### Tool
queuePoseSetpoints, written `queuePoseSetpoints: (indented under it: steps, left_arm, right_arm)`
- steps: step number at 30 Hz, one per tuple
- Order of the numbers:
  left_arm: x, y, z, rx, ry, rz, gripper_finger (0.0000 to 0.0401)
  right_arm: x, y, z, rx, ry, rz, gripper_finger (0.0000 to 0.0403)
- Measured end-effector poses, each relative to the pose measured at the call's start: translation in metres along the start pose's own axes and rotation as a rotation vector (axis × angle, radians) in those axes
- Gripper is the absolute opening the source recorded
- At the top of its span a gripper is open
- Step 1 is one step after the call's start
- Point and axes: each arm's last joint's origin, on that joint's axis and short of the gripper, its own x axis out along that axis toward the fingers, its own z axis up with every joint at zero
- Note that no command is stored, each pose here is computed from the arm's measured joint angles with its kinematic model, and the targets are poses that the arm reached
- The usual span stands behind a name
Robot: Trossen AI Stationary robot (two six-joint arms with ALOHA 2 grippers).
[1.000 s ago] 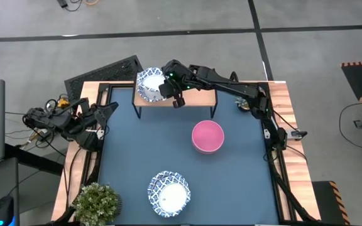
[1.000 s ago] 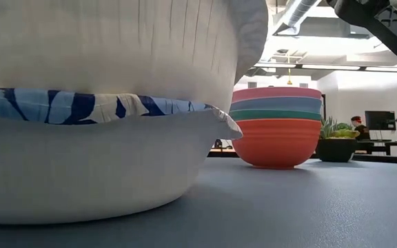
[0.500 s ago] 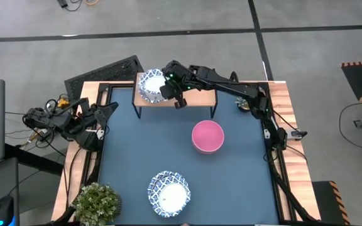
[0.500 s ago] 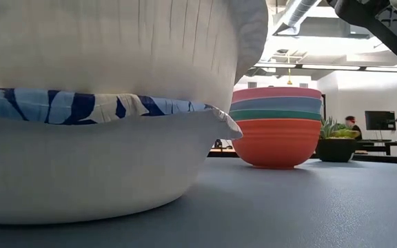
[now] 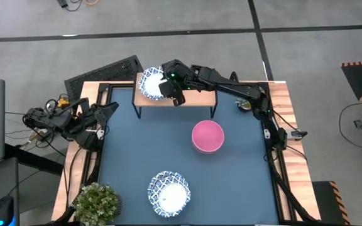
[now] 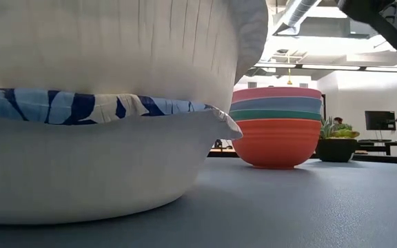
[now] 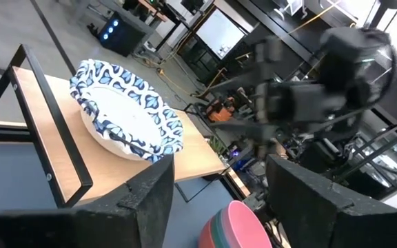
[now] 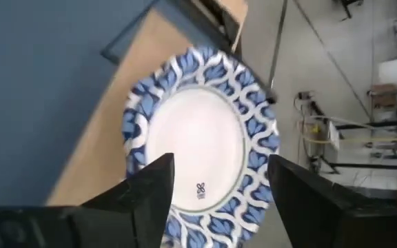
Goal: Place and stack bowls onto a shelf
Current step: Stack the white bowl on top of the white bowl on the shelf
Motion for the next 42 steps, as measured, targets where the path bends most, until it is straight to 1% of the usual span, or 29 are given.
queuePoseSetpoints:
  steps: [2,4,6,9,11,13,16,18,19,21,23,25,28,31,33,36,38,40,42]
  left_arm:
    - [0.0,0.0,0.0,0.002,0.0,0.001,0.0213]
    - [0.0,0.0,0.0,0.003,0.001,0.001,0.0213]
    - [0.0,0.0,0.0,0.005,0.006,-0.004,0.0213]
    - [0.0,-0.001,-0.001,0.011,0.032,-0.033,0.0213]
    - [0.0,-0.001,-0.002,0.013,0.051,-0.055,0.0213]
    - [0.0,-0.002,-0.002,0.014,0.073,-0.08,0.0213]
    - [0.0,-0.003,-0.004,0.014,0.114,-0.127,0.0213]
    - [-0.001,-0.004,-0.004,0.014,0.14,-0.157,0.0213]
    - [-0.001,-0.005,-0.005,0.013,0.15,-0.169,0.0213]
    - [-0.001,-0.005,-0.005,0.005,0.167,-0.186,0.0213]
    - [-0.001,-0.006,-0.006,-0.006,0.186,-0.206,0.0213]
    - [-0.001,-0.006,-0.007,-0.004,0.21,-0.229,0.0213]
    - [-0.002,-0.006,-0.009,-0.006,0.25,-0.25,0.0213]
    - [-0.002,-0.005,-0.011,-0.001,0.291,-0.264,0.0213]
    - [-0.002,-0.004,-0.012,0.005,0.305,-0.257,0.0213]
    - [-0.002,-0.002,-0.014,0.013,0.317,-0.245,0.0213]
    - [-0.003,-0.001,-0.015,0.027,0.33,-0.238,0.0213]
    - [-0.003,-0.001,-0.016,0.028,0.347,-0.252,0.0213]
    - [-0.003,-0.001,-0.017,0.036,0.362,-0.257,0.0213]
  right_arm:
    - [-0.02,-0.001,0.006,0.043,-0.022,-0.009,0.026]
    - [-0.039,0.002,0.013,0.13,-0.047,0.021,0.026]
    - [-0.062,0.009,0.019,0.215,-0.088,0.108,0.0259]
    - [-0.097,0.023,0.03,0.304,-0.138,0.233,0.0259]
    - [-0.118,0.036,0.038,0.361,-0.134,0.301,0.0259]
    - [-0.137,0.048,0.046,0.451,-0.127,0.35,0.0259]
    - [-0.161,0.073,0.058,0.559,-0.066,0.448,0.0259]
    - [-0.173,0.094,0.066,0.58,-0.002,0.518,0.0259]
    - [-0.177,0.107,0.071,0.573,0.025,0.55,0.0259]
    - [-0.182,0.132,0.084,0.519,0.063,0.605,0.0259]
    - [-0.182,0.159,0.099,0.443,0.074,0.642,0.0259]
    - [-0.181,0.186,0.113,0.336,0.071,0.664,0.0259]
    - [-0.171,0.227,0.13,0.182,0.081,0.708,0.0259]
    - [-0.158,0.262,0.144,0.087,0.073,0.733,0.0259]
    - [-0.152,0.275,0.152,0.061,0.035,0.732,0.0259]
    - [-0.144,0.292,0.163,0.075,-0.003,0.729,0.0259]
    - [-0.134,0.31,0.17,0.076,-0.007,0.735,0.0259]
    - [-0.124,0.332,0.174,0.057,0.001,0.745,0.0259]
    - [-0.118,0.349,0.178,0.052,-0.007,0.751,0.0259]
